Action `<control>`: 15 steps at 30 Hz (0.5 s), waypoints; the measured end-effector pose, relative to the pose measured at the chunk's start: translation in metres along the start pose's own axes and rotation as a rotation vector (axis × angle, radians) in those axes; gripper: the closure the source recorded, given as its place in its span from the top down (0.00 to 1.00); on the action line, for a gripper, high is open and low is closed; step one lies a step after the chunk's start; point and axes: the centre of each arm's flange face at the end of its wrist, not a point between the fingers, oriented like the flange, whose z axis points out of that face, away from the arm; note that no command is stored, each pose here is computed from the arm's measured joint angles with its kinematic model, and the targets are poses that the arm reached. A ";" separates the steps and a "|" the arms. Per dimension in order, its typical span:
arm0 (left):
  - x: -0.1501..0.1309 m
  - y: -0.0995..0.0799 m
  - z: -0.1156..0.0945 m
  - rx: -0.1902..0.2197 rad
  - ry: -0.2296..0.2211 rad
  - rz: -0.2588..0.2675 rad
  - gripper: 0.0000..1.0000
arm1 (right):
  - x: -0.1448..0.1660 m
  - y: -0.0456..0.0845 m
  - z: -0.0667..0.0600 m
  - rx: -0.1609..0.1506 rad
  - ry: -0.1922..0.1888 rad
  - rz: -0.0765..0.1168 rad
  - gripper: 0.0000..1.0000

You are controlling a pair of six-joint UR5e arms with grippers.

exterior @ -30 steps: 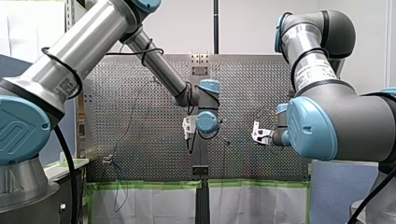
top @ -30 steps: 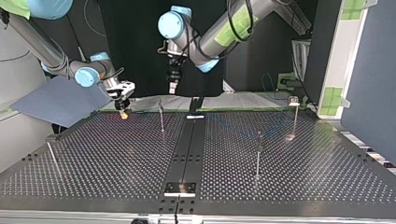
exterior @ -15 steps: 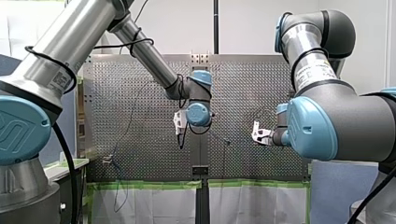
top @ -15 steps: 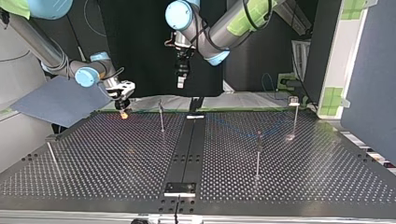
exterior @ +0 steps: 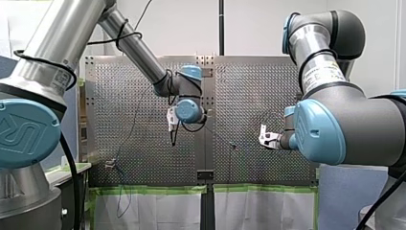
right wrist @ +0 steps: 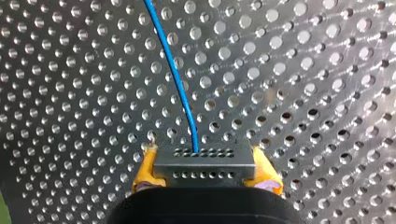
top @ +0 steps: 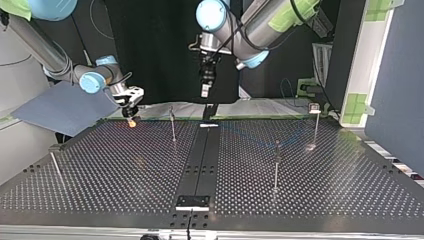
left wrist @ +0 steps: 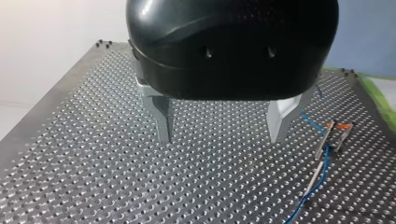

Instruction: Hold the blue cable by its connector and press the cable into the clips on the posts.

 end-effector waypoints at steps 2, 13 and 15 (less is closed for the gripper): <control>-0.002 0.005 -0.005 0.004 0.011 0.019 1.00 | 0.004 0.003 -0.001 -0.015 0.003 -0.010 0.00; -0.015 0.031 -0.038 -0.003 0.008 0.034 1.00 | 0.046 0.017 -0.030 -0.150 0.006 -0.053 0.00; -0.017 0.037 -0.043 -0.014 0.005 0.046 1.00 | 0.051 0.018 -0.035 -0.161 0.010 -0.049 0.00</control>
